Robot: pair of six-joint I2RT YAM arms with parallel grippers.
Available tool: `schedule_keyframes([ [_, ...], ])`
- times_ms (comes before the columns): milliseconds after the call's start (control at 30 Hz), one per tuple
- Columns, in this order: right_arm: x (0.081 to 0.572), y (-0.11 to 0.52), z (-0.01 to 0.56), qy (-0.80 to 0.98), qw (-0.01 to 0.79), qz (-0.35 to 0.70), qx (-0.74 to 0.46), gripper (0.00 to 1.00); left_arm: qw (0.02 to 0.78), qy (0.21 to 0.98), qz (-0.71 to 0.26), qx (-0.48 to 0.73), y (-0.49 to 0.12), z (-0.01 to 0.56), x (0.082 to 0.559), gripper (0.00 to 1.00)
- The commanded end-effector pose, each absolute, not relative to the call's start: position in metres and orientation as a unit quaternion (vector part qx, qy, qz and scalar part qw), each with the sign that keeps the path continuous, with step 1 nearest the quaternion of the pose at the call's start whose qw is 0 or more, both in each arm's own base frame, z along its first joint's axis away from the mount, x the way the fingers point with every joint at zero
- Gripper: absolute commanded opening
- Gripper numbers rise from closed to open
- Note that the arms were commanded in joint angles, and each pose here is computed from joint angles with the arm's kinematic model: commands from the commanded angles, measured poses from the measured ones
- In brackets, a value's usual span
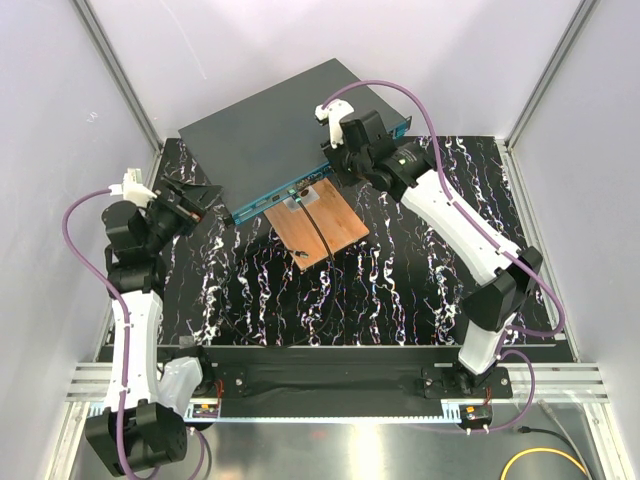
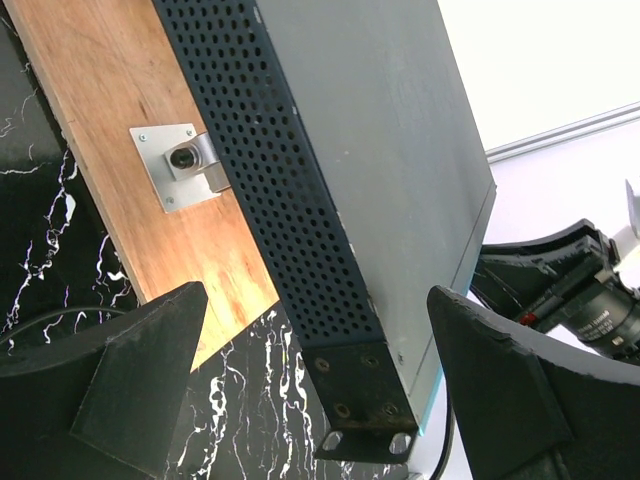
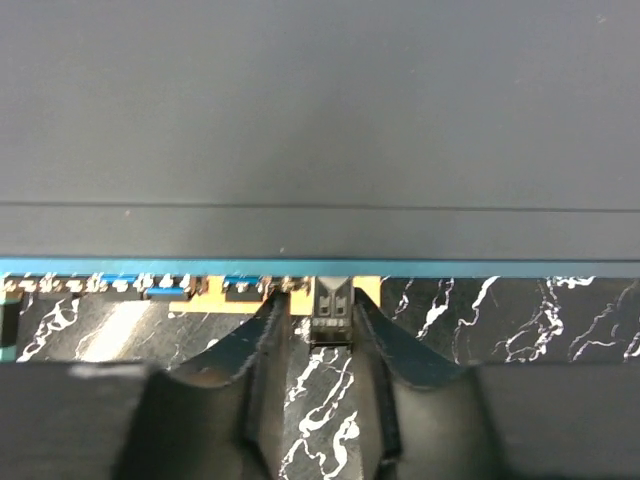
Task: Insert the plug into the switch port
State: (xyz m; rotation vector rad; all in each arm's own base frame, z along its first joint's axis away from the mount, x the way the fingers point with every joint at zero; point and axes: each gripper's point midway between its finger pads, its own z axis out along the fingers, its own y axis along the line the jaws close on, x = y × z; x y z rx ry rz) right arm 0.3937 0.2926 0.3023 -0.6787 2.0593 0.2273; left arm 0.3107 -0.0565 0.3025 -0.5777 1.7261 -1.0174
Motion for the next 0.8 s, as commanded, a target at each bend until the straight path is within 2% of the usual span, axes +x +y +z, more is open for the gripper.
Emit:
schedule_keyframes([
  [0,0.378,0.294,0.334,0.814,0.492,0.123,-0.284,0.37,0.521,0.705,-0.430,-0.215,-0.058,0.320,0.313,0.99],
  [100,0.370,0.286,0.331,0.816,0.486,0.123,-0.287,0.43,0.515,0.705,-0.435,-0.218,-0.059,0.318,0.315,0.99],
  [233,0.361,0.272,0.331,0.821,0.478,0.120,-0.290,0.56,0.510,0.706,-0.441,-0.217,-0.060,0.318,0.317,0.99],
  [267,0.360,0.269,0.329,0.822,0.472,0.126,-0.293,0.65,0.513,0.704,-0.442,-0.215,-0.060,0.319,0.318,0.99],
  [333,0.353,0.264,0.329,0.821,0.465,0.137,-0.301,0.72,0.515,0.702,-0.443,-0.210,-0.060,0.321,0.320,0.99],
  [367,0.353,0.258,0.327,0.824,0.462,0.137,-0.299,0.79,0.515,0.701,-0.445,-0.212,-0.060,0.322,0.321,0.99],
  [433,0.347,0.253,0.325,0.827,0.452,0.142,-0.303,0.81,0.511,0.702,-0.449,-0.211,-0.061,0.321,0.324,0.99],
  [567,0.345,0.238,0.314,0.841,0.430,0.144,-0.297,0.75,0.517,0.698,-0.454,-0.199,-0.063,0.327,0.327,0.99],
  [700,0.353,0.237,0.314,0.847,0.428,0.143,-0.282,0.45,0.515,0.699,-0.456,-0.195,-0.067,0.330,0.332,0.93],
  [767,0.357,0.243,0.318,0.845,0.431,0.152,-0.278,0.40,0.511,0.701,-0.457,-0.197,-0.068,0.328,0.334,0.91],
])
